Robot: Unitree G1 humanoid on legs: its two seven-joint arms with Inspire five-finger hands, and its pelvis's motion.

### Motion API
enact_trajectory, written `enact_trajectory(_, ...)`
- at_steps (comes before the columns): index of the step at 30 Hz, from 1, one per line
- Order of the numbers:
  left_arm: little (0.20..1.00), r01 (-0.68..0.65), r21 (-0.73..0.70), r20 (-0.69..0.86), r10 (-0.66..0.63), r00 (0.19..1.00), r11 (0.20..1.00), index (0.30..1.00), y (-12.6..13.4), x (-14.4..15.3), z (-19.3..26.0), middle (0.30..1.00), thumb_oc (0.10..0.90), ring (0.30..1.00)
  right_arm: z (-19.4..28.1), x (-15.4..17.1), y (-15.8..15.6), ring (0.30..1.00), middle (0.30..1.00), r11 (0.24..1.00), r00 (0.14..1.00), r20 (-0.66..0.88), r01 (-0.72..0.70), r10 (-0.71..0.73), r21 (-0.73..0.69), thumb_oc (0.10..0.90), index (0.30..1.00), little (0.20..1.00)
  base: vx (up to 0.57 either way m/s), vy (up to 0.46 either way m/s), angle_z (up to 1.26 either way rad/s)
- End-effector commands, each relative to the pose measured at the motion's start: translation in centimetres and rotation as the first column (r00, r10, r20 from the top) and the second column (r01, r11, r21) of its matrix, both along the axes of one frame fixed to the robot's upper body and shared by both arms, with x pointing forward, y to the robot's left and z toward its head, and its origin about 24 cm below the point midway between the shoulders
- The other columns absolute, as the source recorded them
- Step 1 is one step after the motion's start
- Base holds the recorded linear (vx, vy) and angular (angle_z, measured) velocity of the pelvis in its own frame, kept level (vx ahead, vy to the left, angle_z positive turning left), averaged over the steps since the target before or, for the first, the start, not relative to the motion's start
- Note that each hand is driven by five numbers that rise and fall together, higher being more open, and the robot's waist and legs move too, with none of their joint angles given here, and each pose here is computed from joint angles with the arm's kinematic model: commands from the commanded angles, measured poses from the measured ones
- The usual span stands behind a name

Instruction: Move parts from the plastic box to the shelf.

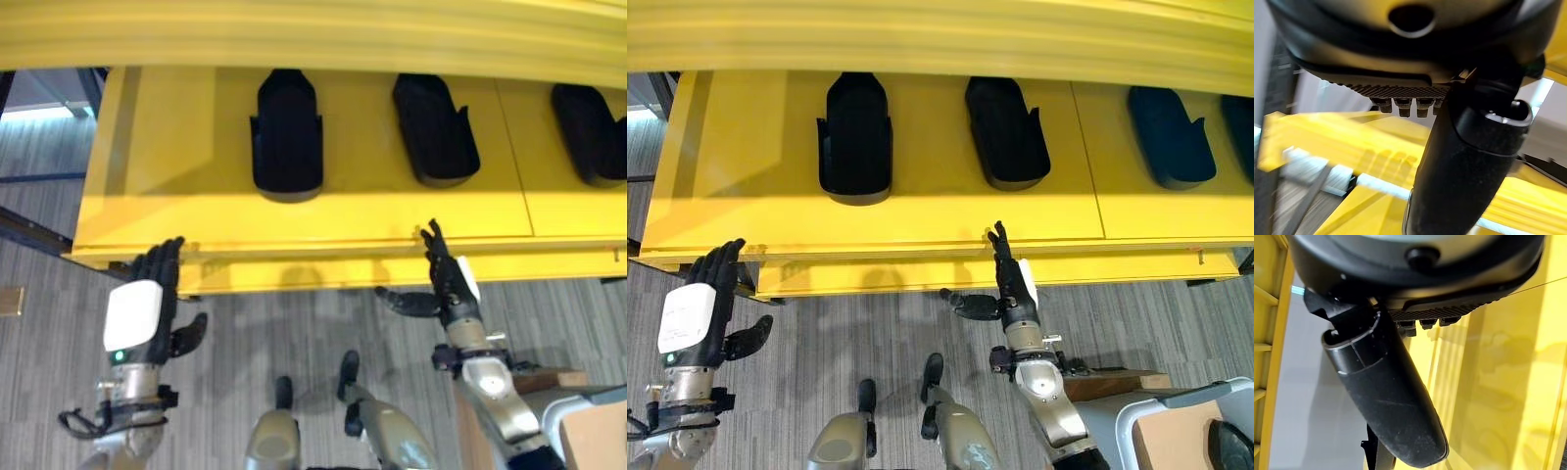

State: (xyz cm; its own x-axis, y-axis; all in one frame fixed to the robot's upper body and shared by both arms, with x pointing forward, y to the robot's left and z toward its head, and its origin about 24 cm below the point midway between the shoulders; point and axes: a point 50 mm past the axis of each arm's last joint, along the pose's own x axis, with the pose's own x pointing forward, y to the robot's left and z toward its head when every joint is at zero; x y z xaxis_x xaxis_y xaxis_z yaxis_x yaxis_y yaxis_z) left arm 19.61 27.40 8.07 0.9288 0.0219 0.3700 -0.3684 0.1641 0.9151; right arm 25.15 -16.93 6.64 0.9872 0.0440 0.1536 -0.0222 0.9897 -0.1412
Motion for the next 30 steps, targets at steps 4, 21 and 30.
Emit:
enact_trajectory(4,1.0,0.101,0.201,0.168,-0.136,0.976,0.974,1.0,-1.8,1.2,3.4,1.0,0.9,1.0,5.8,-0.2,0.2,1.0,1.0,0.997,0.952,0.303,-0.062,0.048,0.036,0.9,1.0,1.0,0.0,0.0,0.0)
enact_trajectory(21,1.0,0.159,0.19,0.104,-0.181,0.978,0.969,1.0,-3.7,3.6,2.2,1.0,0.9,1.0,5.1,-0.7,-0.9,1.0,1.0,1.0,0.96,0.277,0.018,-0.025,0.025,0.9,1.0,1.0,0.01,0.0,-0.06)
enact_trajectory(30,1.0,0.175,0.121,0.066,-0.183,0.981,0.977,1.0,-4.4,4.1,1.2,1.0,0.9,1.0,4.7,-0.8,-1.3,1.0,1.0,0.998,0.962,0.267,0.053,-0.058,0.028,0.9,1.0,1.0,0.0,0.001,-0.03)
